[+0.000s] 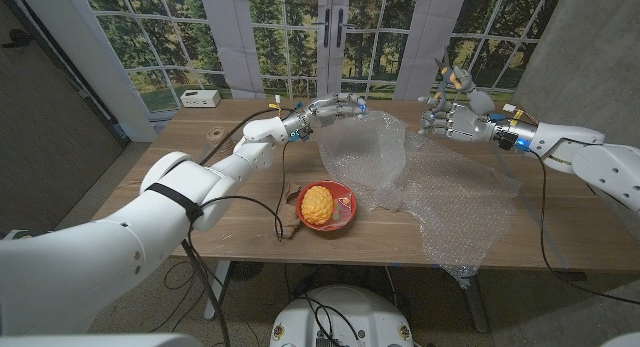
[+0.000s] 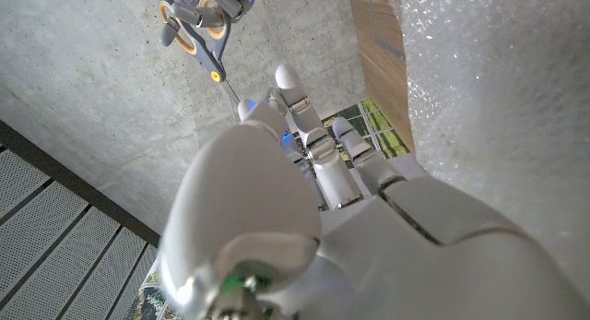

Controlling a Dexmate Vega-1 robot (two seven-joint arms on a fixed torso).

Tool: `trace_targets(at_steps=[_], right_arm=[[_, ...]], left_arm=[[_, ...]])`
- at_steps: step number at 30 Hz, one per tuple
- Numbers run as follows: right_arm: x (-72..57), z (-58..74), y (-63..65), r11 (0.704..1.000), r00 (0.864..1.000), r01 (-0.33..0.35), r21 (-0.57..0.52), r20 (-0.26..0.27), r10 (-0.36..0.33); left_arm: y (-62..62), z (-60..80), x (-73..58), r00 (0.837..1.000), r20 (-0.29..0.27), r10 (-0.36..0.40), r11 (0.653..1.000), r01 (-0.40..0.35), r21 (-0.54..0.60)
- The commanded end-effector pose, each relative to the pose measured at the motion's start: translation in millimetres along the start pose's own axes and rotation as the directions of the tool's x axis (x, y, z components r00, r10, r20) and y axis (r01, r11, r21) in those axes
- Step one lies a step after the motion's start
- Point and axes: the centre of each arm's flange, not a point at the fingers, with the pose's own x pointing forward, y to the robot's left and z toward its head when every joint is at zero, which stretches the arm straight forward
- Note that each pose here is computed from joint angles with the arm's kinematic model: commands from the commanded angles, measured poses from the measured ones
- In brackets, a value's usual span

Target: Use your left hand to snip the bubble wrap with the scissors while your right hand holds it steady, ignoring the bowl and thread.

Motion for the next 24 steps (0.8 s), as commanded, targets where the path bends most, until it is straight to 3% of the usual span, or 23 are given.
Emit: trace_targets(at_steps=[1, 7, 15, 18, 24], right_arm=[[-7.2, 0.1, 3.1, 1.000, 1.000, 0.018, -0.014, -0.006, -0.018], [-7.4, -5.0, 5.4, 1.000, 1.000, 0.018, 0.001, -0.020, -0.018], [-7.4, -5.3, 4.9, 1.000, 0.999, 0.023, 0.005, -0.024, -0.023], [-7.3, -5.4, 4.8, 1.000, 0.999, 0.025, 0.008, -0.024, -0.025], [-7.5, -5.7, 3.7, 0.999, 0.999, 0.033, 0.011, -0.031, -0.033]], left_arm=[[7.1, 23.5, -17.1, 0.991, 0.032, 0.127, 0.971, -0.131, 0.201], [18.7, 26.0, -31.7, 0.986, 0.017, 0.168, 0.961, -0.168, 0.218], [22.7, 31.5, -35.2, 0.989, 0.020, 0.146, 0.968, -0.147, 0.205], [22.2, 32.0, -40.7, 0.978, 0.048, 0.202, 0.955, -0.207, 0.212], [24.9, 26.0, -51.6, 0.971, 0.048, 0.235, 0.949, -0.240, 0.204]])
